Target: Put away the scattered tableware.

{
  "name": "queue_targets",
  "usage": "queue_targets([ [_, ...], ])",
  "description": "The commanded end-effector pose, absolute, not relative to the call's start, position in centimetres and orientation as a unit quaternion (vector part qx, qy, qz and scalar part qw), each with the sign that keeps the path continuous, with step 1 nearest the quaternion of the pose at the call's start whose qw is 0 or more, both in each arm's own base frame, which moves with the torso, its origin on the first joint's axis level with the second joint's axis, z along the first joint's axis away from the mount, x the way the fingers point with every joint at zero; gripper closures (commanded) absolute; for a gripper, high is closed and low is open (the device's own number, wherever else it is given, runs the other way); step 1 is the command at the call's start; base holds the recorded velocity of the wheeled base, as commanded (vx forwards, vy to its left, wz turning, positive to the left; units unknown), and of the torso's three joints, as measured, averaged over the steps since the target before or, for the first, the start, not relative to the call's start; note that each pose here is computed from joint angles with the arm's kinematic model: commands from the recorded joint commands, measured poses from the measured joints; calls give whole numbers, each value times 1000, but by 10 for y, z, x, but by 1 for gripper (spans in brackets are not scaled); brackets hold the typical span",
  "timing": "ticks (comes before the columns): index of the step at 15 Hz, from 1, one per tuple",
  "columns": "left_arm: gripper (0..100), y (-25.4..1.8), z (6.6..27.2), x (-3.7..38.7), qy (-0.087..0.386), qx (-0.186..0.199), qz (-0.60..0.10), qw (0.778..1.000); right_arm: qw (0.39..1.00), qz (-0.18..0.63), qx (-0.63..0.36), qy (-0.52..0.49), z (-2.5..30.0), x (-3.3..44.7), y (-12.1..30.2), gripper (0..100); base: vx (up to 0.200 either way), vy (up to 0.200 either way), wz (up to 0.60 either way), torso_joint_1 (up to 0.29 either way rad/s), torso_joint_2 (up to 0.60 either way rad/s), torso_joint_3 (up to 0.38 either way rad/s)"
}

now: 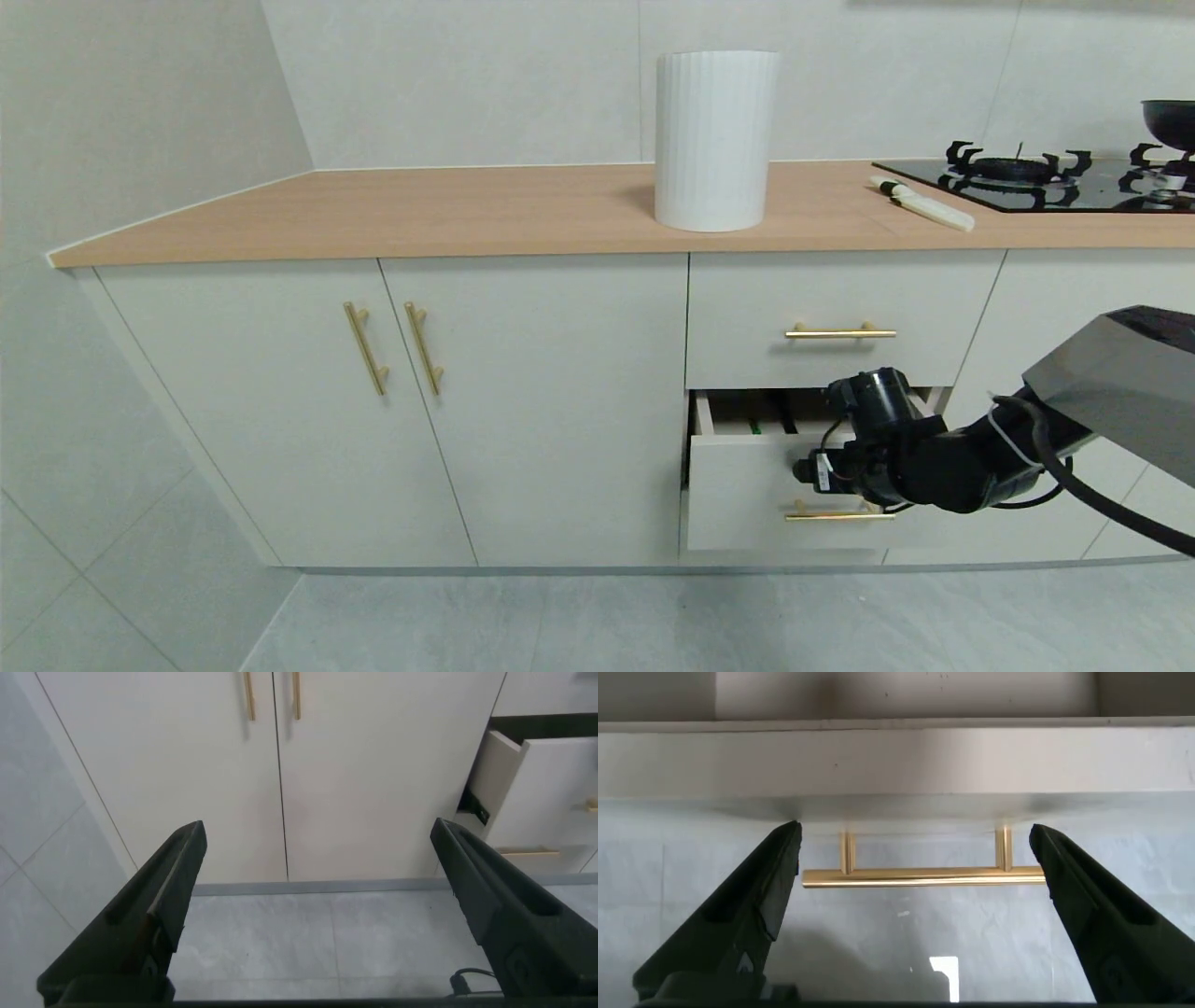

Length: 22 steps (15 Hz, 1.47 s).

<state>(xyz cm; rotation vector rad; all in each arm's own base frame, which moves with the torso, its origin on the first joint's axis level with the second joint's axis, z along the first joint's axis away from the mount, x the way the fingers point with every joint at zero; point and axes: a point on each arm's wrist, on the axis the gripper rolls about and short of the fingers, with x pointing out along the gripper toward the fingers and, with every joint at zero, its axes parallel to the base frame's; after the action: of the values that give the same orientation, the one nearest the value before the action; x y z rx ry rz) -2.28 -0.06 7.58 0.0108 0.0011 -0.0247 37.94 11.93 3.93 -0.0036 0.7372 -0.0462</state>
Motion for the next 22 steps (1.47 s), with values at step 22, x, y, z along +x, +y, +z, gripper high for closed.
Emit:
queue_targets([
  [22, 0, -1, 76, -23, 1, 5, -12, 1000, 968, -65, 53, 237, -1, 436, 83, 0, 0, 0, 0, 0, 0, 0],
])
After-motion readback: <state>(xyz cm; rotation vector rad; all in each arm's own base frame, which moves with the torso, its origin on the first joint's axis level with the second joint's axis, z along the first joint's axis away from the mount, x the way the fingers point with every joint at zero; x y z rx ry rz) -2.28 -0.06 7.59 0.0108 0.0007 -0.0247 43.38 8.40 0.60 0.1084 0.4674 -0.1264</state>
